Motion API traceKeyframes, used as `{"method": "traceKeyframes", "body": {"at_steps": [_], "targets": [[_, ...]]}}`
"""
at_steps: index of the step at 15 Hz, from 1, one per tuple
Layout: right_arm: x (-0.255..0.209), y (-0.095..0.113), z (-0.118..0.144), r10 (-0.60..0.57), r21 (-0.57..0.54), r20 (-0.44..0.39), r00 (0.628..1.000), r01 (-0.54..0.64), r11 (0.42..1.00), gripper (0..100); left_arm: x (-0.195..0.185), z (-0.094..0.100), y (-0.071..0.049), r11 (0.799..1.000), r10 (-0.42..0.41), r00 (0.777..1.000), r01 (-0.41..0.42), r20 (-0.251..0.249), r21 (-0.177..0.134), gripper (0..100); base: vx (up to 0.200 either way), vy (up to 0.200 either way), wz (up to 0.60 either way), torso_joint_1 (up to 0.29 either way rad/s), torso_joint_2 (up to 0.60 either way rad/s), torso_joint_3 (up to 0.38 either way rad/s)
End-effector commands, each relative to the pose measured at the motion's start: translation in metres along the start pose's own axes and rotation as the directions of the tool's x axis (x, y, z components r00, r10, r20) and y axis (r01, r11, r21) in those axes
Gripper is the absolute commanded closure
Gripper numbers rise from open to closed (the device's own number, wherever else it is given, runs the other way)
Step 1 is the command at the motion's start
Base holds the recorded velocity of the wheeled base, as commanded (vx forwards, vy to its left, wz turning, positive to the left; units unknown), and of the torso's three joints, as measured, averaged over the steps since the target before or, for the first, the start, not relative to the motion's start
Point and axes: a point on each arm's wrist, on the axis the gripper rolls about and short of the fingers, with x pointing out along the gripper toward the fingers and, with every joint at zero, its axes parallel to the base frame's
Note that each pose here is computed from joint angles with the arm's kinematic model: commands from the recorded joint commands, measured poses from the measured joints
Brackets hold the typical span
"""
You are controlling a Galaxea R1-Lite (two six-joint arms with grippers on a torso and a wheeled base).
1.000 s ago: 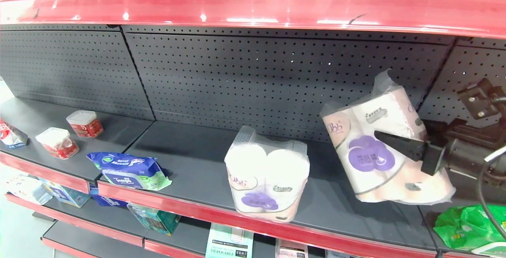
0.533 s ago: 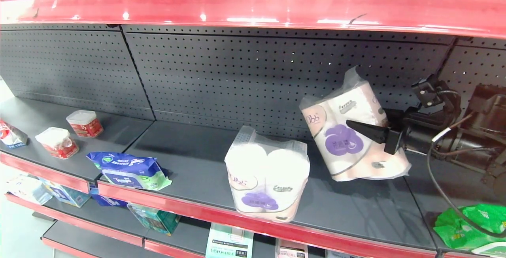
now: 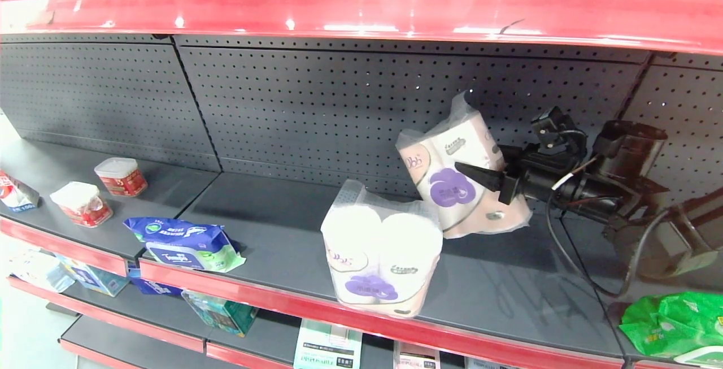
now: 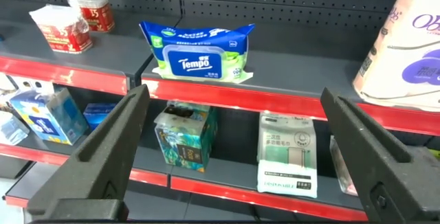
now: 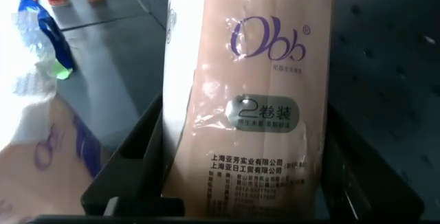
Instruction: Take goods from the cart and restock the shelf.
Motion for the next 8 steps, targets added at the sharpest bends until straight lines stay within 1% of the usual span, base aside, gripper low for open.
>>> {"method": "traceKeyframes", "body": {"at_steps": [1, 2, 5, 7, 8], "targets": [[0.028, 0.006, -0.019, 0.052, 0.006, 0.003, 0.999, -0.052, 0.999, 100, 0.0, 0.0, 0.0, 1.0, 0.0, 1.0, 0.0, 0.001, -0.001, 0, 0.0, 0.0, 0.0, 0.0, 0.0, 0.0], [0.036, 0.008, -0.021, 0.064, -0.003, 0.019, 0.998, -0.064, 0.998, 100, 0.0, 0.0, 0.0, 1.0, 0.0, 1.0, 0.0, 0.001, -0.001, 0, 0.0, 0.0, 0.0, 0.0, 0.0, 0.0], [0.048, 0.011, -0.027, 0.087, -0.005, 0.022, 0.996, -0.086, 0.996, 100, 0.0, 0.0, 0.0, 1.0, 0.0, 1.0, 0.0, 0.001, -0.001, 0, 0.0, 0.0, 0.0, 0.0, 0.0, 0.0], [0.05, 0.012, -0.038, 0.109, -0.005, 0.006, 0.994, -0.109, 0.994, 100, 0.0, 0.0, 0.0, 1.0, 0.0, 1.0, 0.0, 0.001, -0.001, 0, 0.0, 0.0, 0.0, 0.0, 0.0, 0.0], [0.048, 0.01, -0.042, 0.118, -0.025, -0.005, 0.993, -0.118, 0.993, 100, 0.0, 0.0, 0.0, 1.0, 0.0, 1.0, 0.0, 0.001, -0.001, 0, 0.0, 0.0, 0.0, 0.0, 0.0, 0.0]]}}
